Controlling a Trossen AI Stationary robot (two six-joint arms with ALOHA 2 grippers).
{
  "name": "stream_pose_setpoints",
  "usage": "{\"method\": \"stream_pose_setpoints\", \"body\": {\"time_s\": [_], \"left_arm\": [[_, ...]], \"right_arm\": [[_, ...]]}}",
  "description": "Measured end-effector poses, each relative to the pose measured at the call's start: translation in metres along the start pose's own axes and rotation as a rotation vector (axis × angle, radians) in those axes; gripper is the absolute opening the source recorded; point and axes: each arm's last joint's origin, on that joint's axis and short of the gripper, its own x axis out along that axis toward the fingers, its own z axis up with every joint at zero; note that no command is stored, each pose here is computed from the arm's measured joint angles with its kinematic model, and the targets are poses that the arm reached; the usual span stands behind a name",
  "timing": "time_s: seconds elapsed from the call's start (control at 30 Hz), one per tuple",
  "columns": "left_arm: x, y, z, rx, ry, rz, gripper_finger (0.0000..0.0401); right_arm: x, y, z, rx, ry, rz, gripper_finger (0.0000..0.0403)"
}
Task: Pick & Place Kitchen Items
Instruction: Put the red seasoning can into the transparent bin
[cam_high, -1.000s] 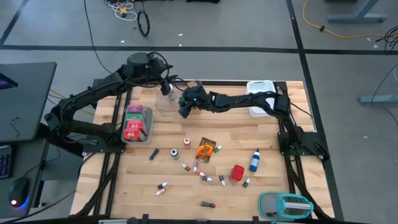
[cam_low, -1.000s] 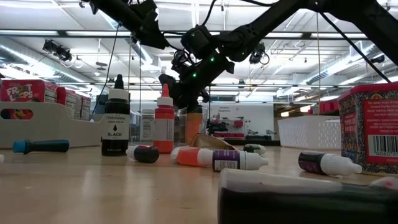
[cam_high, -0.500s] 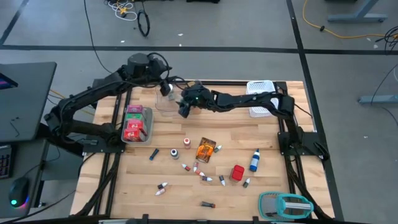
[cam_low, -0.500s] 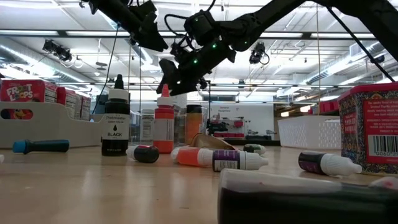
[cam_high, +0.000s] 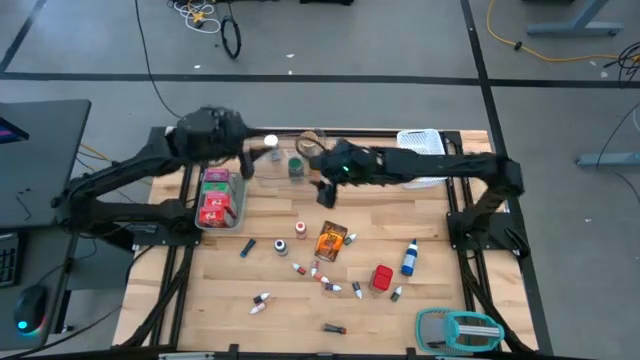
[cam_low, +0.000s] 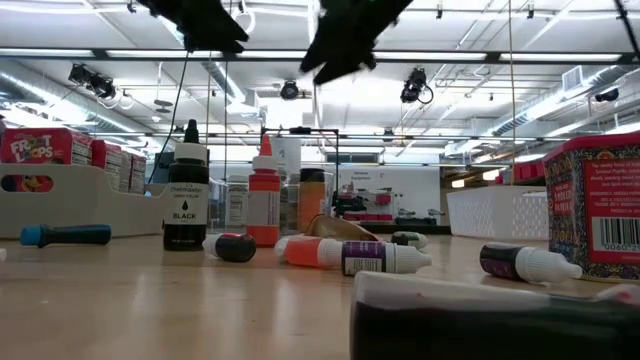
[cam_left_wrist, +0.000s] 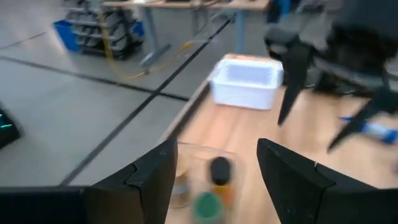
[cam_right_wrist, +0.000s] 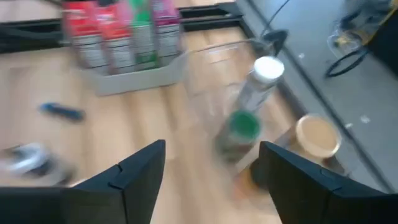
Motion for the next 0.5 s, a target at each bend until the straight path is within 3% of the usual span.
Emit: {"method": "stream_pose_setpoints", "body": {"time_s": [0.13, 0.27, 0.37, 0.5], "left_arm": [[-0.009, -0.02, -0.025, -0.045, -0.098, -0.089, 0.0231], [-0.01, -0.041, -0.048, -0.059, -0.222, -0.243, 0.0231], [-0.01, -0.053, -0.058, -0.05, -0.298, -0.357, 0.0231], [-0.008, -0.064, -0.067, -0.067, -0.34, -0.422, 0.0231]], "right_arm": [[-0.036, 0.03, -0.015, -0.045, -0.005, 0.083, 0.0257], [-0.053, 0.059, -0.05, -0.054, -0.07, 0.186, 0.0254], [-0.062, 0.069, -0.073, -0.054, -0.119, 0.239, 0.0254], [-0.068, 0.076, -0.102, -0.066, -0.109, 0.275, 0.0254]]}}
